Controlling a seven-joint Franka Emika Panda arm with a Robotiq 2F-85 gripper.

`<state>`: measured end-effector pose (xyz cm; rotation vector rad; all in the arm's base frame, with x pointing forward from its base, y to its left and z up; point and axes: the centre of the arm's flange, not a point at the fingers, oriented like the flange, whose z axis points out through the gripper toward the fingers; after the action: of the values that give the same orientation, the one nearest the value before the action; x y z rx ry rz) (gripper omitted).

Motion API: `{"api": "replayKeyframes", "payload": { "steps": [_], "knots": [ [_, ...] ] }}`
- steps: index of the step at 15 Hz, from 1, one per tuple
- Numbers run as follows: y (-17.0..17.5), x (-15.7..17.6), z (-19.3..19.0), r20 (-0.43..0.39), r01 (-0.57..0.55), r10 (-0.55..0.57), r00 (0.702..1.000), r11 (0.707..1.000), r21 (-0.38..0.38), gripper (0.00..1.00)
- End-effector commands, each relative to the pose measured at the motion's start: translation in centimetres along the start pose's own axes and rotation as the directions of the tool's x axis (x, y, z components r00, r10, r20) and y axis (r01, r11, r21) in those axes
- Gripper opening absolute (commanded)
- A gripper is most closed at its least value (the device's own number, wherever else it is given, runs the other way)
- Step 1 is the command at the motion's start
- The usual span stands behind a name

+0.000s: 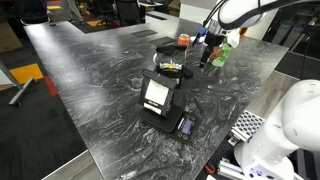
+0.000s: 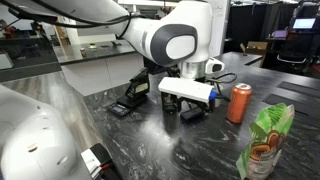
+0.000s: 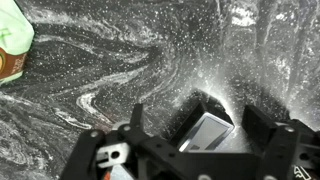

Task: Pick the black bag and move it to the right on the table

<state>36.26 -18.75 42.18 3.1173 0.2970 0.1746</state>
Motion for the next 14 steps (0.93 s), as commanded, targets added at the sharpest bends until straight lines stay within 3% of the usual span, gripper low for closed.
{"api": "replayKeyframes", "payload": {
  "steps": [1, 9, 14],
  "knots": [
    [0.0, 0.0, 0.0, 0.0, 0.0, 0.0, 1.0, 1.0, 0.0, 1.0],
    [-4.8, -0.1, -3.6, 0.075, 0.022, -0.022, 0.997, 1.0, -0.005, 1.0],
    [-7.1, -0.5, -7.0, 0.043, 0.143, -0.141, 0.989, 0.989, -0.037, 1.0]
  ]
}}
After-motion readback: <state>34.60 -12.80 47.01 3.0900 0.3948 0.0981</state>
